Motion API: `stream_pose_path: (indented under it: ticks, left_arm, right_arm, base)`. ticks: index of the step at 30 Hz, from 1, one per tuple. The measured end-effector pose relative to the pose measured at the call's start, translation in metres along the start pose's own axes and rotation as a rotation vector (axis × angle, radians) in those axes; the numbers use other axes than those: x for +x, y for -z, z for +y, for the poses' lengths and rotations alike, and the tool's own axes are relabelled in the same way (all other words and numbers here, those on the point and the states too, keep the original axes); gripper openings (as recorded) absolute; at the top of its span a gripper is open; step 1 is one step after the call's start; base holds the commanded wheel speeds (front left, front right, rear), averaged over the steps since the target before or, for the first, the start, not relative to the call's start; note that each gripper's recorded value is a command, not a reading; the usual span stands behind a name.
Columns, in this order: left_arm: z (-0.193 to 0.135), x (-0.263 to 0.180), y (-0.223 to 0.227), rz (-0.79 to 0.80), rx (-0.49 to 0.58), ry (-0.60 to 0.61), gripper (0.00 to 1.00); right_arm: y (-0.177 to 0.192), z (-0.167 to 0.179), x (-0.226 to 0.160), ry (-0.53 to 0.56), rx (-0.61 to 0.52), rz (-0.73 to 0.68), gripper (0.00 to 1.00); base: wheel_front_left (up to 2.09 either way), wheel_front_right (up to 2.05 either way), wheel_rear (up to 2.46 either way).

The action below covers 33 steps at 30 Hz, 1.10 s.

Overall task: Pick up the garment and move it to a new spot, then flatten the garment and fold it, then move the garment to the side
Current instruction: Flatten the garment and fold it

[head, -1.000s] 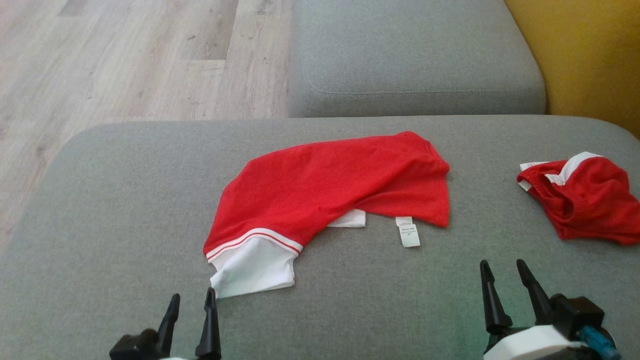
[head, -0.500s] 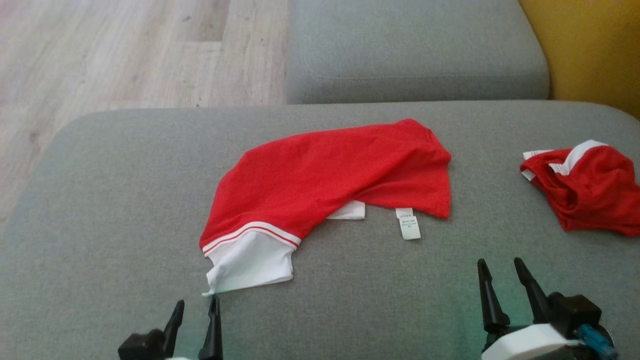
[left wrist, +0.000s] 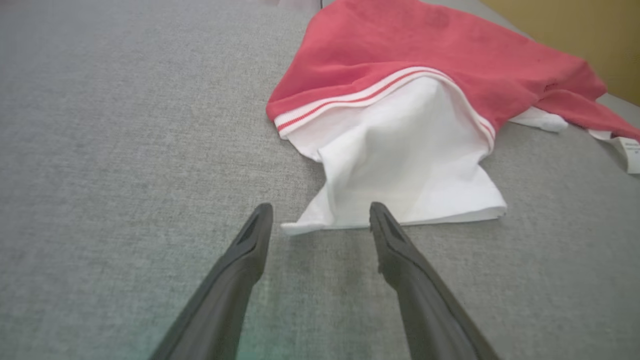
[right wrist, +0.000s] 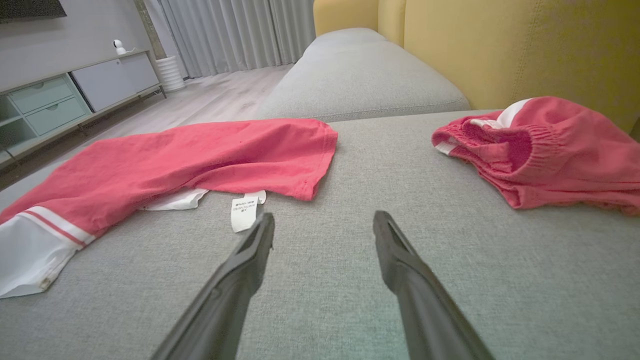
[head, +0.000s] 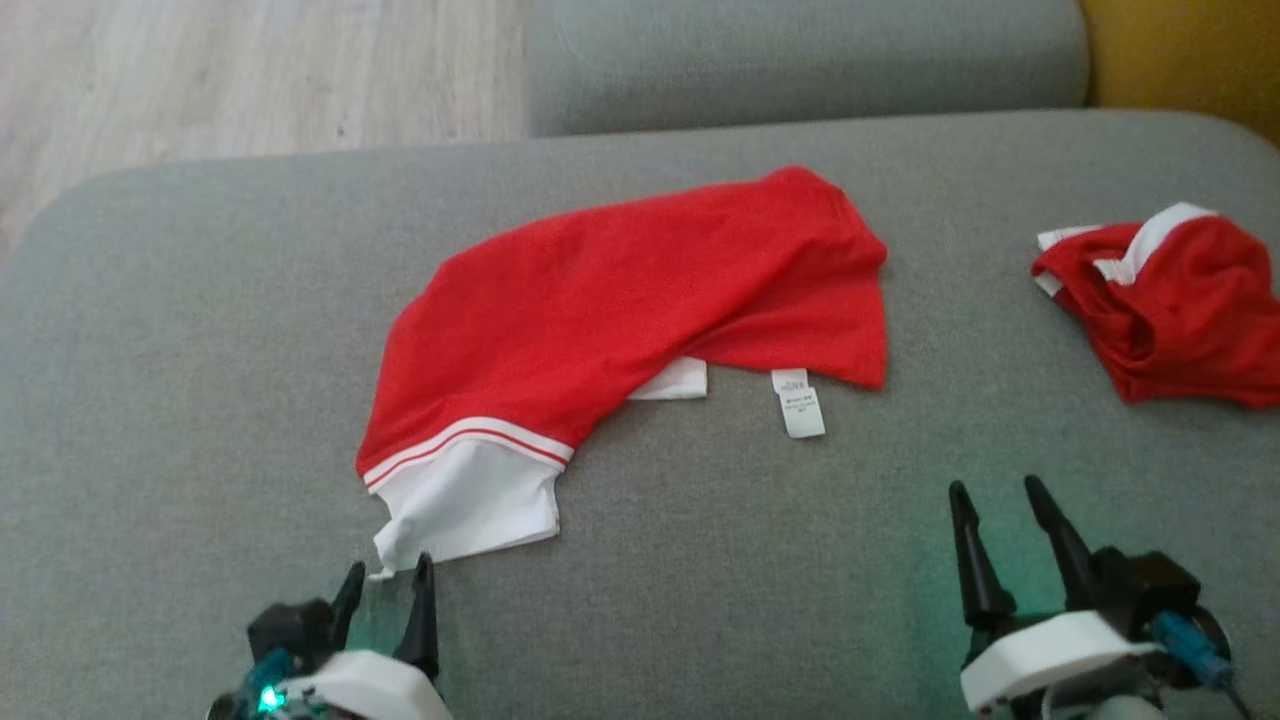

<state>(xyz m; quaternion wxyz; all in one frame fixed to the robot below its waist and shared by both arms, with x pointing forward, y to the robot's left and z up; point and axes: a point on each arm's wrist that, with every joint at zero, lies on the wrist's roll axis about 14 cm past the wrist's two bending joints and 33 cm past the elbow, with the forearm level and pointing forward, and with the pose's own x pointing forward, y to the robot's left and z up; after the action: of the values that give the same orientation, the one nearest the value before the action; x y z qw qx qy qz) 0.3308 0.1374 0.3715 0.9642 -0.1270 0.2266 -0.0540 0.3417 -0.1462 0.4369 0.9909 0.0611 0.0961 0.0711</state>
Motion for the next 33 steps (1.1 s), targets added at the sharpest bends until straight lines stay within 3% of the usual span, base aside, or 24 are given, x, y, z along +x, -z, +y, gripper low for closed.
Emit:
stream_pose_path:
  ticks: [4, 5, 6, 9, 20, 33]
  left_arm:
    - [0.000, 0.014, -0.003, 0.007, -0.005, 0.005, 1.00]
    - [0.000, 0.016, -0.003, 0.007, -0.008, 0.004, 0.96]
    - [0.001, 0.018, -0.003, 0.008, -0.010, -0.001, 0.65]
    - [0.004, 0.019, 0.003, 0.027, -0.016, -0.005, 0.00]
    - [-0.008, 0.019, -0.020, -0.067, -0.071, 0.020, 0.00]
    - [-0.006, 0.007, -0.028, -0.124, -0.111, -0.004, 0.00]
  right_arm:
    - [-0.004, -0.005, 0.009, 0.011, -0.004, -0.006, 1.00]
    - [-0.004, -0.006, 0.010, 0.013, -0.006, -0.006, 1.00]
    - [-0.003, -0.007, 0.011, 0.016, -0.006, -0.002, 1.00]
    - [0.001, -0.008, 0.013, 0.017, -0.005, 0.012, 1.00]
    - [-0.008, 0.000, 0.074, -0.024, -0.046, 0.065, 1.00]
    - [0.044, 0.015, 0.130, -0.053, -0.062, 0.316, 1.00]
  base:
    - [0.00, 0.00, 0.00]
    - [0.00, 0.00, 0.00]
    - [0.00, 0.00, 0.00]
    - [0.00, 0.00, 0.00]
    - [0.00, 0.00, 0.00]
    - [0.00, 0.00, 0.00]
